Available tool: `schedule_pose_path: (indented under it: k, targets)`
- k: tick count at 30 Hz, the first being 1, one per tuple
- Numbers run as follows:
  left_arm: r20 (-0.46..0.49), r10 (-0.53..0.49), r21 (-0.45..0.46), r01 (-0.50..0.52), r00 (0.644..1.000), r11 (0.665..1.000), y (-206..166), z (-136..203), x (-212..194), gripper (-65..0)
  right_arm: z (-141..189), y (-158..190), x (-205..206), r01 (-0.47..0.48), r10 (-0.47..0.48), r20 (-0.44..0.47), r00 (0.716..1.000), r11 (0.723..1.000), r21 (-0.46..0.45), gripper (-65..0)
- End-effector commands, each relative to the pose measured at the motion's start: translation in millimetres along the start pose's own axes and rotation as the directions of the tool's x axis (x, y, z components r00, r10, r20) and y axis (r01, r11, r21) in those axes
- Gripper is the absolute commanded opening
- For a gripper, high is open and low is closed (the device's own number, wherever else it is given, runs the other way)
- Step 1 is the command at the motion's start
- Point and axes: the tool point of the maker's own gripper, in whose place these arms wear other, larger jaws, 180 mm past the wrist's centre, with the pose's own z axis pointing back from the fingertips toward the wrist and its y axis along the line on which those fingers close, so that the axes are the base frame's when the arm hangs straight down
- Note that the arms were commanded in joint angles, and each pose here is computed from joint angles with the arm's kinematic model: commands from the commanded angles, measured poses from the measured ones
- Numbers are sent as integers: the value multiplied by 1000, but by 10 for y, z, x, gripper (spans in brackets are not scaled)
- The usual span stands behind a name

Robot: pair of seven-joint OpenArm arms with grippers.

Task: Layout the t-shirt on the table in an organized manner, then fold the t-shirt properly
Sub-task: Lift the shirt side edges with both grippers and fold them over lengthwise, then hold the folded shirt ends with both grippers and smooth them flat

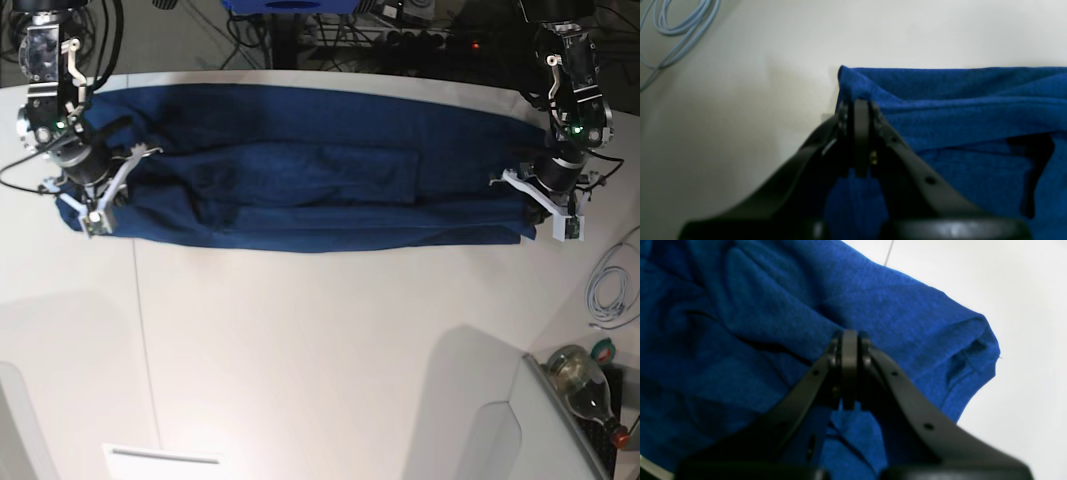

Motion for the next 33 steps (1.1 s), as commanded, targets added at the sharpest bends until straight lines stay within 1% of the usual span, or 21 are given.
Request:
schedule_pose_path:
  k: [1,3,11,18,20,23,27,33]
  targets:
    - [49,-19,19,18,999,1000,112,23,171,-650,48,-107,64,3,-2,28,1000,1000,-29,-650]
    - [35,-16,20,16,999,1000,124,5,121,-650,54,-123,40,20,-19,26,999,999,-35,-650]
    - [6,-6,13,6,1000,1000,102,-28,8,-650,71,-63,-78,19,-19,3,1000,1000,-24,-650]
    - [1,-4,10,4,1000,1000,85,-24,-19,-650,151,-51,-55,10,-10,18,1000,1000,-28,-650]
    - [-13,-6,9,6,1000,1000,85,-3,-84,-650,160,-61,-47,10,-10,20,1000,999,-31,-650]
    - [-28,-7,7,8,1000,1000,73,19,-160,-650,149,-58,-110,13,-13,-5,1000,999,-30,-650]
    - [-44,-11,5,11,999,1000,66,57,-241,-650,131,49,-119,36,-36,-11,999,999,-16,-650]
    - [-57,-7,5,7,998,1000,70,53,-294,-650,149,96,-127,40,-40,-10,999,999,-10,-650]
